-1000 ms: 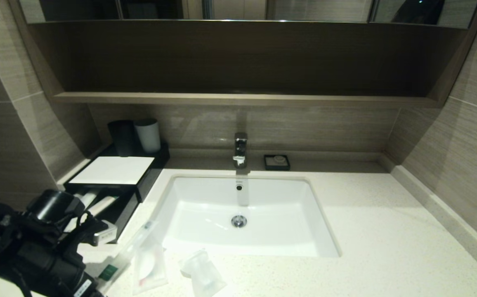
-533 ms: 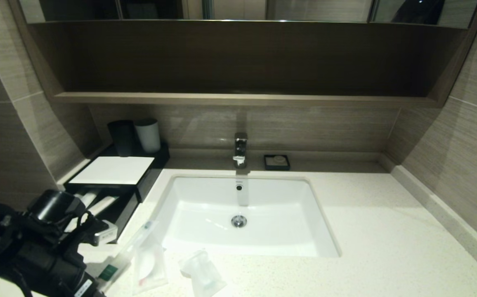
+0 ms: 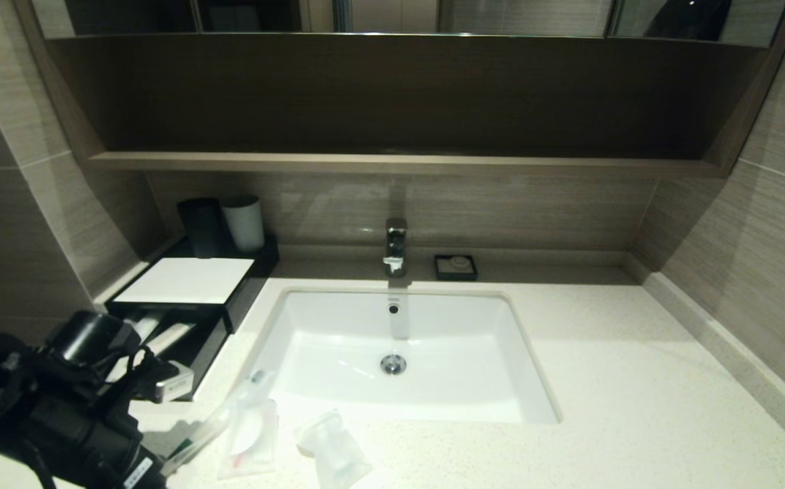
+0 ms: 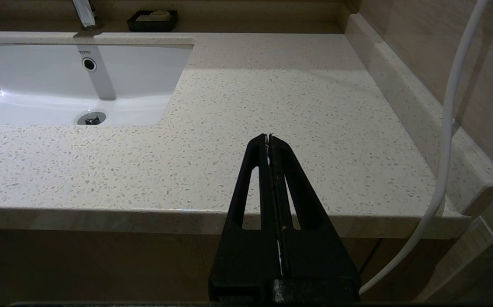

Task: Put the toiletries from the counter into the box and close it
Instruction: Pick up the bathroom toiletry

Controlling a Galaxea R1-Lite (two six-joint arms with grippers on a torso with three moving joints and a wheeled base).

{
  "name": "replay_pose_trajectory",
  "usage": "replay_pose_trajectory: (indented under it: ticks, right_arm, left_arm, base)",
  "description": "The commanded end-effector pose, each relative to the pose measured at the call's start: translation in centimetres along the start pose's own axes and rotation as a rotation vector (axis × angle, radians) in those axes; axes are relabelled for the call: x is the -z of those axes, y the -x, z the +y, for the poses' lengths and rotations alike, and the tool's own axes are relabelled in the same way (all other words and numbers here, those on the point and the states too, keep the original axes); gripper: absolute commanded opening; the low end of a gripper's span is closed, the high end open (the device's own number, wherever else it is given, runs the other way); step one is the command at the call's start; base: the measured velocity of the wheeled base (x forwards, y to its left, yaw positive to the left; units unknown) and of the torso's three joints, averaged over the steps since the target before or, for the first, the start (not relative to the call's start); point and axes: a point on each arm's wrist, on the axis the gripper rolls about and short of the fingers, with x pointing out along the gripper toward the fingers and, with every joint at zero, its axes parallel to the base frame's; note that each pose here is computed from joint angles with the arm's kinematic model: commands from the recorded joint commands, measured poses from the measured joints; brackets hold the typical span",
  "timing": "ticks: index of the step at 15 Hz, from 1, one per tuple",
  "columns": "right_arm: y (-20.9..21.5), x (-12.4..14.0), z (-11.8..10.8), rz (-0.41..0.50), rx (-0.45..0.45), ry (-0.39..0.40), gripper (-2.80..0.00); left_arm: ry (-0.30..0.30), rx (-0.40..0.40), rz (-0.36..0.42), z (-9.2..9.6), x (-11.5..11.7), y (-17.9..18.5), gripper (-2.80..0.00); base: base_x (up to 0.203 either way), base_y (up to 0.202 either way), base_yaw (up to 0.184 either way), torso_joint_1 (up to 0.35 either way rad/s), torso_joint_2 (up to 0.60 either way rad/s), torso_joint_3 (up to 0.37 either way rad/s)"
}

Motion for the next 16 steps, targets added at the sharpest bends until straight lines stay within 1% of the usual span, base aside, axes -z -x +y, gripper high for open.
replay_pose_trajectory:
  ticks: [1,6,10,16]
  right_arm:
    - [0.0,0.0,0.0,0.001,-0.001,0.0,-2.8]
    - [0.0,0.0,0.0,0.001,-0.001,0.0,-2.8]
    - [0.0,0.0,0.0,0.001,-0.001,-0.001,-2.8]
    - [0.0,0.0,0.0,0.001,-0.001,0.0,-2.8]
  left_arm:
    - [-0.004,-0.003,-0.008,0.0,0.0,0.2,-2.8]
    - [-0.005,-0.019,-0.038,-0.1,0.1,1.0,-2.8]
    - [-0.005,-0.037,-0.09,-0.3,0.0,2.2,-2.8]
    - [0.088,-0.071,-0.183,-0.4,-0.3,4.2,-2.8]
  base:
    - [0.0,0.0,0.0,0.0,0.0,0.0]
    - [0.0,0.0,0.0,0.0,0.0,0.0]
    - [0.0,0.0,0.0,0.0,0.0,0.0]
    - [0.0,0.0,0.0,0.0,0.0,0.0]
